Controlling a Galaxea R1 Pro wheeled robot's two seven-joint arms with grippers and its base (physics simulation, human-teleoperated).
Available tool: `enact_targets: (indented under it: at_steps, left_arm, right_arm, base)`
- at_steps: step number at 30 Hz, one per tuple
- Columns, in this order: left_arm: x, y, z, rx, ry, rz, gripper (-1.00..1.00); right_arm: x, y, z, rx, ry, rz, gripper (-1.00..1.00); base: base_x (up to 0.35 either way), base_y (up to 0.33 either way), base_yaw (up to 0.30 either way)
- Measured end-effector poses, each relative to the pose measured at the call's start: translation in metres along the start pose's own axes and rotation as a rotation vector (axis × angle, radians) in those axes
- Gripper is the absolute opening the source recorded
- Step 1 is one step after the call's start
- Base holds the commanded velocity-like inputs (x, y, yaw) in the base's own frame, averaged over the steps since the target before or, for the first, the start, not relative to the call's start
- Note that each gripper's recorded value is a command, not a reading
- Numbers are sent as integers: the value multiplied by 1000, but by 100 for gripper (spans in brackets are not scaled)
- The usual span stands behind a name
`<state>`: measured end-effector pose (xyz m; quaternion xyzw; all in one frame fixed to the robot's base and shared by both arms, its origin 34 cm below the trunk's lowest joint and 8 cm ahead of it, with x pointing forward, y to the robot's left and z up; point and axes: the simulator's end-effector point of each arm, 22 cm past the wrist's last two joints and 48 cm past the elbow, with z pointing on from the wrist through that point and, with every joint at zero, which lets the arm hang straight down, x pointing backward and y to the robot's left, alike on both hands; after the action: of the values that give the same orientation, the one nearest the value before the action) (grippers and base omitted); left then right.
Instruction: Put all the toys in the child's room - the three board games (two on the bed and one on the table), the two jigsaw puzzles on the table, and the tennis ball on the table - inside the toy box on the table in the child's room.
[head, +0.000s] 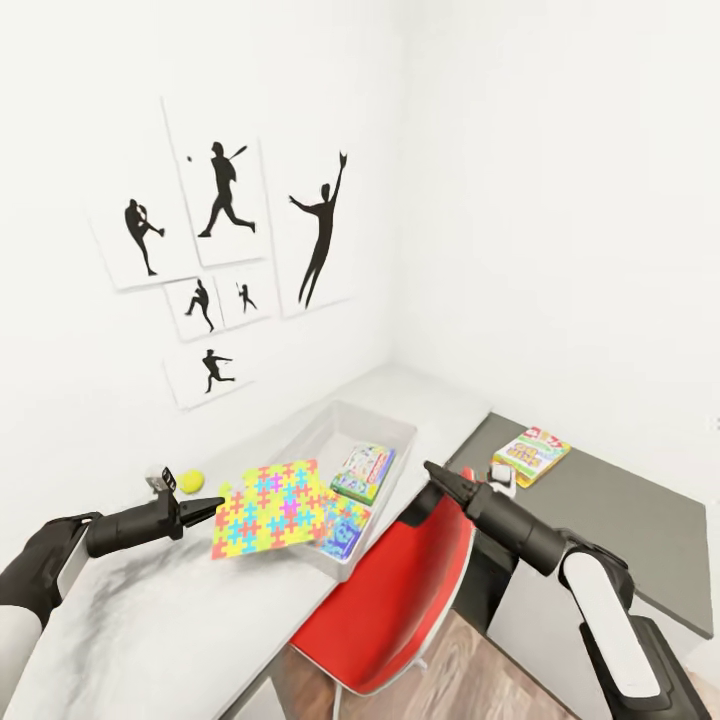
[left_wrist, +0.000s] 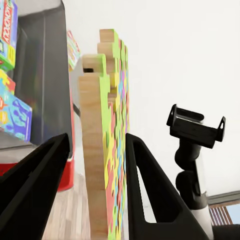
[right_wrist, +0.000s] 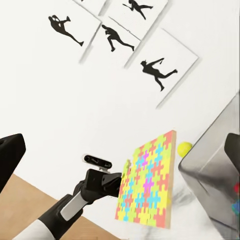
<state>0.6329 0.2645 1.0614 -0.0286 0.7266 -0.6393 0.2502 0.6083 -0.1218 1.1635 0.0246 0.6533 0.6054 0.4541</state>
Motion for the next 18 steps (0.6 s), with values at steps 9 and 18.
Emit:
enact_targets:
  at_steps: [9,18]
  left_arm:
    - [-1,-4,0,3,-1,7,-100]
    - [-7,-15,0,7,1,49,-100]
  right_arm:
    - [-15,-2,-8,13,-36,-18,100]
    - [-16,-1,-8,12,-37,-21,100]
  base:
    - [76,-84,-196]
    - [2,-2,-41]
